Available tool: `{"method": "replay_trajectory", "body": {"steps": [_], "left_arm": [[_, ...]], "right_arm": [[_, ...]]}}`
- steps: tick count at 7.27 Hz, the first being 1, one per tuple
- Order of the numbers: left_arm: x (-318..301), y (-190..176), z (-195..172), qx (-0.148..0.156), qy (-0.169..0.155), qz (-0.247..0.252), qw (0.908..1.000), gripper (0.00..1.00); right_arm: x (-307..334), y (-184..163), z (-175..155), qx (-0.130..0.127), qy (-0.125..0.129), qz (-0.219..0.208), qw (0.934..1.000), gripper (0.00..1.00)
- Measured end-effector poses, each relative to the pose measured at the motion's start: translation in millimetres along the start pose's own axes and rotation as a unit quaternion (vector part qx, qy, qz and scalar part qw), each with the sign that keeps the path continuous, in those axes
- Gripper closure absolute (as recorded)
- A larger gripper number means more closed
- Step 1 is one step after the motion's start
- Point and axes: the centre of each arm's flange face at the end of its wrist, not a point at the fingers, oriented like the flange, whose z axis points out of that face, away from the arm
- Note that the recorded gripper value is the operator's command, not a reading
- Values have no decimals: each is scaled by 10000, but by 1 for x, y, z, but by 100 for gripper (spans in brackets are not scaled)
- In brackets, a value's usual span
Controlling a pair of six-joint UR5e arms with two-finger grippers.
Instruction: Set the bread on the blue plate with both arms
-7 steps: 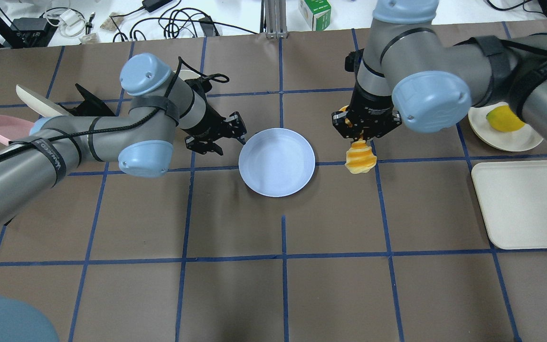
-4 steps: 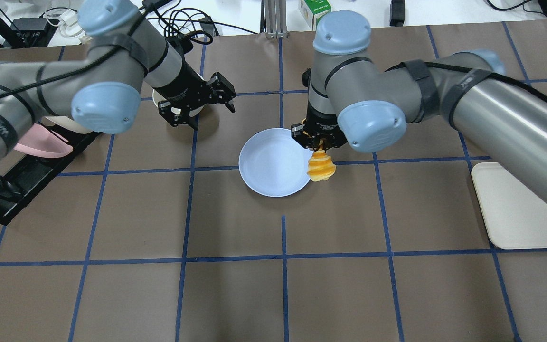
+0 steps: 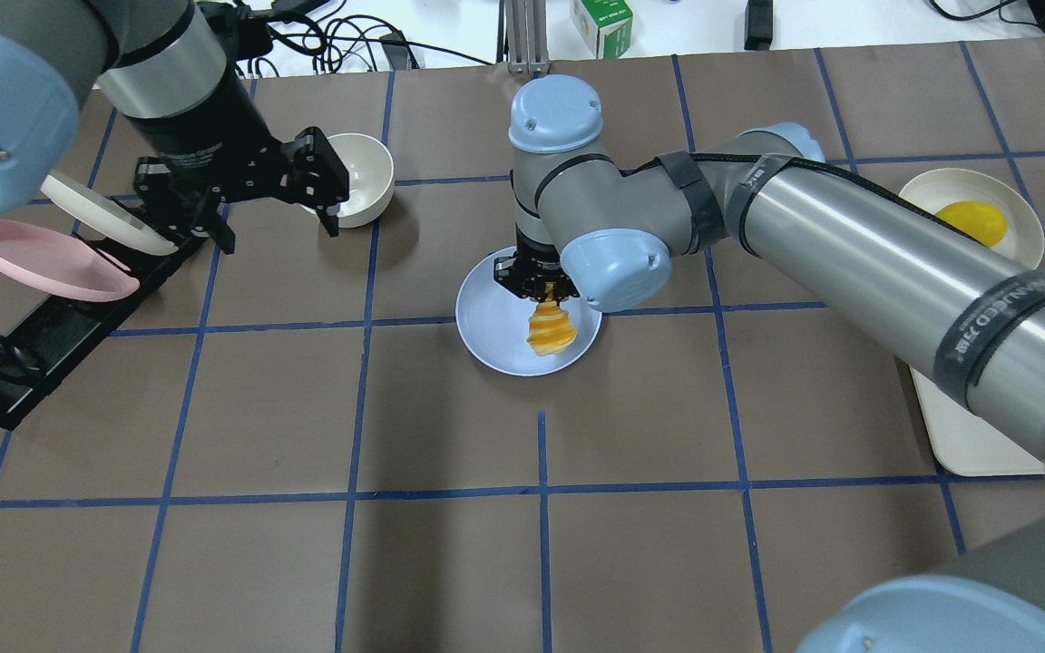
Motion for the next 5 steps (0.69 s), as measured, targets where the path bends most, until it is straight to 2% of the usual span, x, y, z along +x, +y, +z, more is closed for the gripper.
{"method": "replay_trajectory", "body": {"steps": [2, 3, 5], "left_arm": [[-8, 9, -6, 100, -239, 164, 9995, 0], [-9, 7, -7, 165, -254, 392, 9988, 0], [-10, 0, -8, 334, -186, 936, 9949, 0]], "right_arm": [[-10, -1, 19, -77, 30, -7, 10000, 60], [-12, -1, 25, -103, 42, -20, 9999, 31], [-15, 0, 34, -166, -19, -25, 9999, 16]]}}
